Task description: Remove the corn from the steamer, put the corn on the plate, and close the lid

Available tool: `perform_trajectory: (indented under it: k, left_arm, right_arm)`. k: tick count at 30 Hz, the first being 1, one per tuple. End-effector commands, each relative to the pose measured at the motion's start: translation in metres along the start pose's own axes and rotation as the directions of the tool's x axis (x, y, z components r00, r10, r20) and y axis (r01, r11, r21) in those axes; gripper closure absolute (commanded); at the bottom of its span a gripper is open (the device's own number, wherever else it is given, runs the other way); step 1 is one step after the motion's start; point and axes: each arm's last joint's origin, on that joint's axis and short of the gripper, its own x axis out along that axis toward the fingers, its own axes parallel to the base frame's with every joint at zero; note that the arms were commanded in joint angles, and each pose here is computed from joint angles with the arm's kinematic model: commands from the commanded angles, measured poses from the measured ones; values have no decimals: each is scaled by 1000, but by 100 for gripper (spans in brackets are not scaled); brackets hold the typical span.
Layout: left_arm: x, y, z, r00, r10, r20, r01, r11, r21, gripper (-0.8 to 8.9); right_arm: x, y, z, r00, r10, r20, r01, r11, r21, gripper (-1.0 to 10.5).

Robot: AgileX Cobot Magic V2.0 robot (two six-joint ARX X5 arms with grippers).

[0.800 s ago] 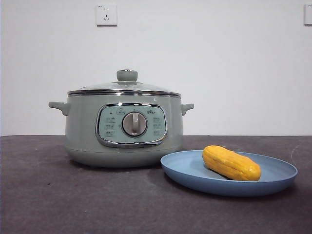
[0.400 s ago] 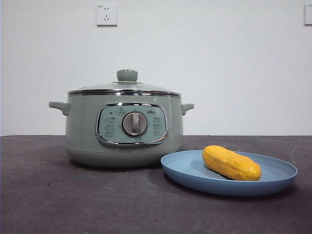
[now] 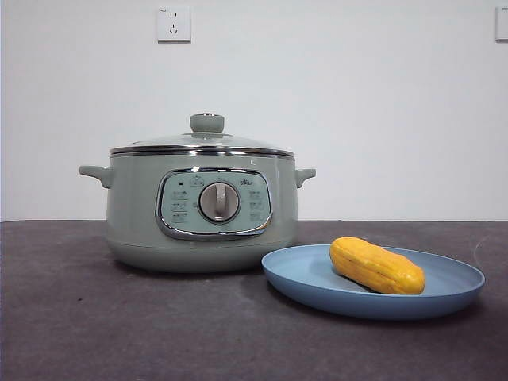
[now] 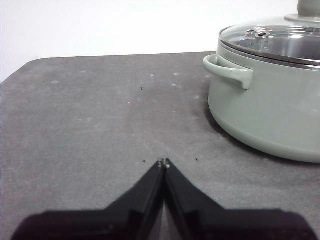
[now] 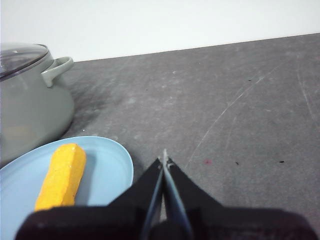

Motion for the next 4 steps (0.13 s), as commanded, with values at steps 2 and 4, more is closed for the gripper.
perform_trajectory:
  k: [2, 4]
  left_arm:
    - [1, 0, -4, 1000, 3, -8, -4, 1000, -9, 817]
    - [1, 0, -4, 1000, 3, -8, -4, 1000, -8, 817]
  right_arm:
    - [1, -1, -4, 1000, -5, -17, 5, 1000, 12, 946]
    - [1, -1, -4, 1000, -5, -17, 5, 1000, 12, 946]
